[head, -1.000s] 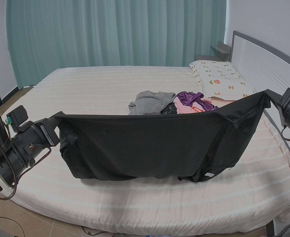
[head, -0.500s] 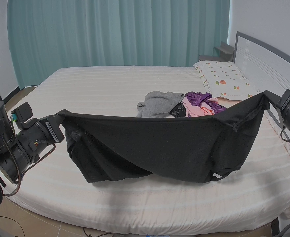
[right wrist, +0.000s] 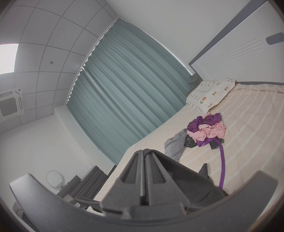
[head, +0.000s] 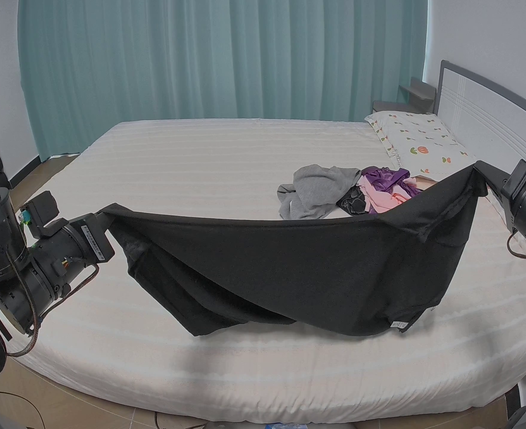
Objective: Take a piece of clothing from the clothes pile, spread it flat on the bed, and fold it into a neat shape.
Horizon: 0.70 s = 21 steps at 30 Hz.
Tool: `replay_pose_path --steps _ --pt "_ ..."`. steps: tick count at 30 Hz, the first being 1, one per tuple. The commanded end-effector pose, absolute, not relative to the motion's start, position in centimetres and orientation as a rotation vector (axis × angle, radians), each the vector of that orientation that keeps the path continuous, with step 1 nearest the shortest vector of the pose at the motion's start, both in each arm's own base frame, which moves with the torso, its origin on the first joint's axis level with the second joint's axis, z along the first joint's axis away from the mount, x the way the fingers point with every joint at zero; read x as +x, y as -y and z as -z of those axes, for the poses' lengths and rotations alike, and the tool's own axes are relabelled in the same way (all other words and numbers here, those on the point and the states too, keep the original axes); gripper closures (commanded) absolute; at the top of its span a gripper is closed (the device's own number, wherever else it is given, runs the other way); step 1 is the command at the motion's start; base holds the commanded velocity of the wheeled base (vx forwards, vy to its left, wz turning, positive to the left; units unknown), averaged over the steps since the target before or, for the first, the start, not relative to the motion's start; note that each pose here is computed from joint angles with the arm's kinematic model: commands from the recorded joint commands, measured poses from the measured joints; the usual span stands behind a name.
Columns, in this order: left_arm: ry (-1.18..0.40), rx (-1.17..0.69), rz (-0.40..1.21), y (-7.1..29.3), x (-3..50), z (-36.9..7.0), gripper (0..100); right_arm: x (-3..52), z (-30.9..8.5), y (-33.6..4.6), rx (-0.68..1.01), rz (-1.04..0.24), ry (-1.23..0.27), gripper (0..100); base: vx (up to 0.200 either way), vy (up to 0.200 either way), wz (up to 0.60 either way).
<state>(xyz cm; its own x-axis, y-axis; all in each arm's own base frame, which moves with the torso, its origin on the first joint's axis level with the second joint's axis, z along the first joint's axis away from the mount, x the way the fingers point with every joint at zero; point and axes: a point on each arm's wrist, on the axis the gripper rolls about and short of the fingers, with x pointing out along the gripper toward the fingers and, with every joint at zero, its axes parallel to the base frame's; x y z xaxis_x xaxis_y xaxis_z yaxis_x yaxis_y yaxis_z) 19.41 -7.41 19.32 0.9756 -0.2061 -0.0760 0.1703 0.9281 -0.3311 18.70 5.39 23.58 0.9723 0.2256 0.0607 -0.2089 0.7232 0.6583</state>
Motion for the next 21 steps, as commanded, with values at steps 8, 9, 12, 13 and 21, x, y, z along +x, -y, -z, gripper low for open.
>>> replay_pose_path --steps 8,9,12,13,21 --pt "-0.122 -0.325 0.185 7.2 19.2 -18.9 100 17.5 -25.0 -5.5 0.725 -0.282 0.031 100 0.000 0.200 0.00" --pt "-0.123 -0.323 0.185 7.2 19.2 -18.9 100 17.5 -25.0 -5.5 0.723 -0.284 0.032 100 0.000 0.200 0.00" --pt "-0.120 -0.329 0.182 7.2 19.2 -19.0 100 17.4 -25.4 -5.6 0.719 -0.293 0.045 100 0.000 0.200 0.00" --pt "-0.116 -0.328 0.183 7.2 19.1 -19.1 100 17.4 -25.6 -5.6 0.720 -0.295 0.051 100 0.000 0.200 0.00" --pt "-0.115 -0.337 0.184 6.7 18.4 -18.9 100 17.2 -27.5 -5.3 0.717 -0.303 0.122 100 0.000 0.125 0.00"
